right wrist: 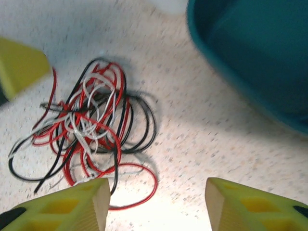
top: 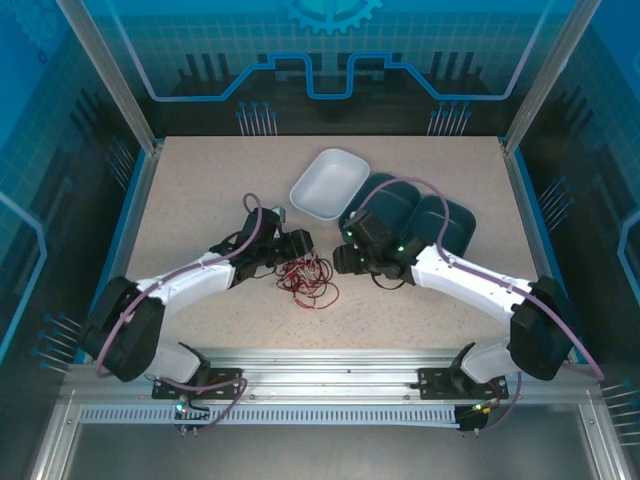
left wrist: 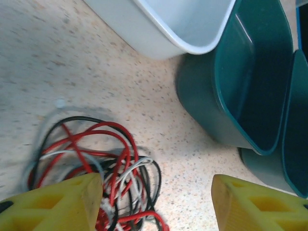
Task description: Untangle the cables
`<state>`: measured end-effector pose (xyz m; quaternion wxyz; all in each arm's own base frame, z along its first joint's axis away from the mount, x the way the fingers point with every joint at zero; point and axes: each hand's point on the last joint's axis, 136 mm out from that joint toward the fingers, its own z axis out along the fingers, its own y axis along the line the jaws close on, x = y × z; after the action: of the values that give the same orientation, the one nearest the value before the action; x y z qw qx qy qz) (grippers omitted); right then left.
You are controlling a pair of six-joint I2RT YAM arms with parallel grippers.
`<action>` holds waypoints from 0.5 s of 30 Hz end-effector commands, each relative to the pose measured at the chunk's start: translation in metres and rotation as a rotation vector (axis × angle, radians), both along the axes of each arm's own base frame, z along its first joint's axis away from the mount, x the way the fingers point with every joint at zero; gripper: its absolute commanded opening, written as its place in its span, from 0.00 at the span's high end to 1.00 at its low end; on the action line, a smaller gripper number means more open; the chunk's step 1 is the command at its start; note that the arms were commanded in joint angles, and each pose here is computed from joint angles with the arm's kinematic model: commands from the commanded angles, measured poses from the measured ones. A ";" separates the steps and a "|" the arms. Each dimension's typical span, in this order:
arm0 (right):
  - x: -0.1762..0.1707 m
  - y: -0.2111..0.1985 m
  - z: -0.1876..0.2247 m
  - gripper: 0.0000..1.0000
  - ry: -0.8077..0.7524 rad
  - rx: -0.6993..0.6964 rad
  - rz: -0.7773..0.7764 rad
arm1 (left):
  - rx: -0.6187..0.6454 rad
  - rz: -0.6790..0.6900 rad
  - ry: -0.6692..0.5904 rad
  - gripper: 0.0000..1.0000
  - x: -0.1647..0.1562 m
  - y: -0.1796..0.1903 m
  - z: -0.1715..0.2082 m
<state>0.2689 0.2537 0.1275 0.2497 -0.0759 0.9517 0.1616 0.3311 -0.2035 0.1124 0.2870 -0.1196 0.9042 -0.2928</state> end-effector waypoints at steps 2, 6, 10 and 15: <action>-0.021 0.025 -0.018 0.49 0.107 0.073 0.040 | 0.159 0.045 -0.008 0.36 -0.013 0.032 0.011; -0.032 0.037 -0.035 0.54 0.174 0.093 0.044 | 0.157 0.010 0.032 0.37 -0.028 0.033 0.001; -0.036 0.044 -0.049 0.57 0.223 0.088 0.028 | 0.124 -0.051 0.049 0.40 -0.036 0.024 -0.009; -0.037 0.050 -0.062 0.64 0.255 0.097 0.018 | 0.137 -0.092 0.056 0.41 -0.036 0.019 -0.015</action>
<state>0.2371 0.2953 0.0715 0.1433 -0.0609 0.9664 0.2043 0.3013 -0.1798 0.1047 0.2713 -0.0929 0.9275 -0.2397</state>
